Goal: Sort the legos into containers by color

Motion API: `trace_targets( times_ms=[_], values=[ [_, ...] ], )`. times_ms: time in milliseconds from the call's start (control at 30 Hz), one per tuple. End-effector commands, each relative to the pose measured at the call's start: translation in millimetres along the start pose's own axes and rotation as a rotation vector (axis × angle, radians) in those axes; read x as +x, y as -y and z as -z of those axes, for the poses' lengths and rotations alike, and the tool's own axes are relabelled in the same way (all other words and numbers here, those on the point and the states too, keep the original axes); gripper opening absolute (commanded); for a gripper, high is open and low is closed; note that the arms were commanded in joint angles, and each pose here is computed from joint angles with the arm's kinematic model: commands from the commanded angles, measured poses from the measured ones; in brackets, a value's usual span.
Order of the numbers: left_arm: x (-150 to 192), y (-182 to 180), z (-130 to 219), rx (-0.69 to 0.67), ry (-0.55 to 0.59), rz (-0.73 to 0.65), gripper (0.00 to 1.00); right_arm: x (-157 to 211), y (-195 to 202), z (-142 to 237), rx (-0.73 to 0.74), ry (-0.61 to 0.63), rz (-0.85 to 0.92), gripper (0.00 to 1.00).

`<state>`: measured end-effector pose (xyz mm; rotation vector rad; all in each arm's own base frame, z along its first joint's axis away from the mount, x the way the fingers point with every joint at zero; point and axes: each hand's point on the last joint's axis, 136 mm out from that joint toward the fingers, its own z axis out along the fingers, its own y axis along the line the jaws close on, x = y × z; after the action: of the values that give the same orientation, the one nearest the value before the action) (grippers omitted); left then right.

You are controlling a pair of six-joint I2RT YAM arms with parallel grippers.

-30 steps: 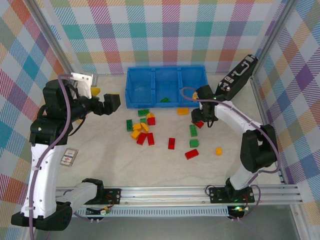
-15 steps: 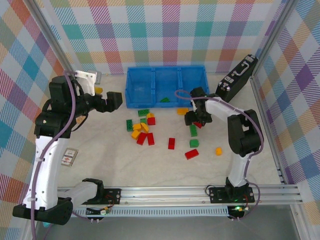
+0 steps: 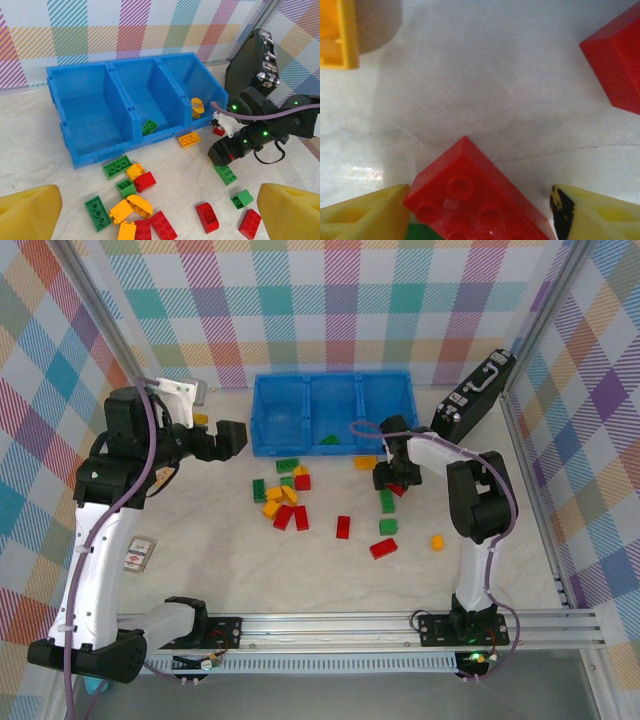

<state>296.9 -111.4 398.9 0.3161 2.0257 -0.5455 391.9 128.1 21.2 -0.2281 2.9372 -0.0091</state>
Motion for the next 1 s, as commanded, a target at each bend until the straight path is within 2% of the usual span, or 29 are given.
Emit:
trace_targets(
  times_ms=[0,233,433,533,700,833,967],
  values=[
    [-9,10,7,0.023,0.021,-0.029,1.00,-8,4,1,0.010,0.008,-0.007,0.67],
    [-8,10,7,0.021,0.021,-0.030,1.00,7,7,-2,0.021,-0.024,-0.027,0.42],
    [-8,10,13,0.008,0.035,-0.043,1.00,16,4,6,0.001,-0.018,-0.040,0.32],
    [-8,8,16,-0.010,0.040,-0.056,1.00,9,0,39,-0.043,0.071,-0.048,0.31],
    [-13,7,27,-0.039,0.063,-0.075,1.00,-31,-24,133,-0.130,0.308,0.013,0.30],
    [-12,4,34,-0.071,0.072,-0.088,1.00,-78,-88,206,-0.244,0.557,0.247,0.29],
    [-14,1,46,-0.118,0.087,-0.107,1.00,-125,-140,248,-0.321,0.719,0.356,0.28]
  ],
)
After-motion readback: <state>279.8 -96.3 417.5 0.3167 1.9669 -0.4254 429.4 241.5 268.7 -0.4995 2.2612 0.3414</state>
